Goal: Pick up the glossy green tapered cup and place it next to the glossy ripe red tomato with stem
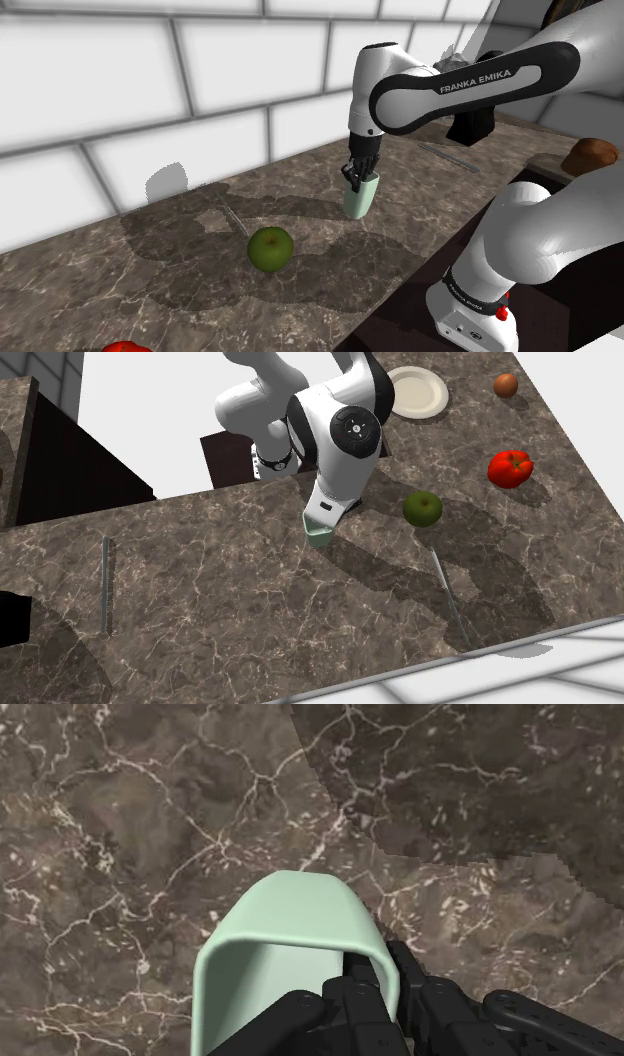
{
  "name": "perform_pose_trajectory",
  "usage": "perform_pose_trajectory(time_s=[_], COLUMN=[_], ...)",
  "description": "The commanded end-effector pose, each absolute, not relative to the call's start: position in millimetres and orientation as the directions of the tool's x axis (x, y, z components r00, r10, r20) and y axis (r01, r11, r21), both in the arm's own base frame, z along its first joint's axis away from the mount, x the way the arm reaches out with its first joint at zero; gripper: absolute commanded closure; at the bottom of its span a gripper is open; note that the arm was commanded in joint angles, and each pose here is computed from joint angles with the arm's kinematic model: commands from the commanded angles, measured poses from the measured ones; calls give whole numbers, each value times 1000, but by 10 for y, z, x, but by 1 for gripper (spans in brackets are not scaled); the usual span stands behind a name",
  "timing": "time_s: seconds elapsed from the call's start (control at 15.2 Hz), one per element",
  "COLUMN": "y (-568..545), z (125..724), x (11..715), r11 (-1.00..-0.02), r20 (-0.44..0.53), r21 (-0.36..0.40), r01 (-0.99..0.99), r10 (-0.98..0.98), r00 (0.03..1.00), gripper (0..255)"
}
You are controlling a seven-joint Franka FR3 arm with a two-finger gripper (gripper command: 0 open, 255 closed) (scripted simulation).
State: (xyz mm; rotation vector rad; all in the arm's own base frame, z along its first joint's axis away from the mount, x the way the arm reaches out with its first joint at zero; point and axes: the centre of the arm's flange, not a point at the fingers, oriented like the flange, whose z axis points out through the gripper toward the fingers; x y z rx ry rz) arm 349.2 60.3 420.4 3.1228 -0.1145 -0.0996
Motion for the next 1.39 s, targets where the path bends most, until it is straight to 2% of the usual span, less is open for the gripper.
perform_pose_trajectory(time_s=[0.0,1.32], y=[603,602], z=[4202,5152], x=[3491,3492], r11=[-997,-997], r20=[-63,-63], r21=[18,18], r01=[-73,-73], r10=[-74,-74], r00=[995,995], gripper=[255,255])
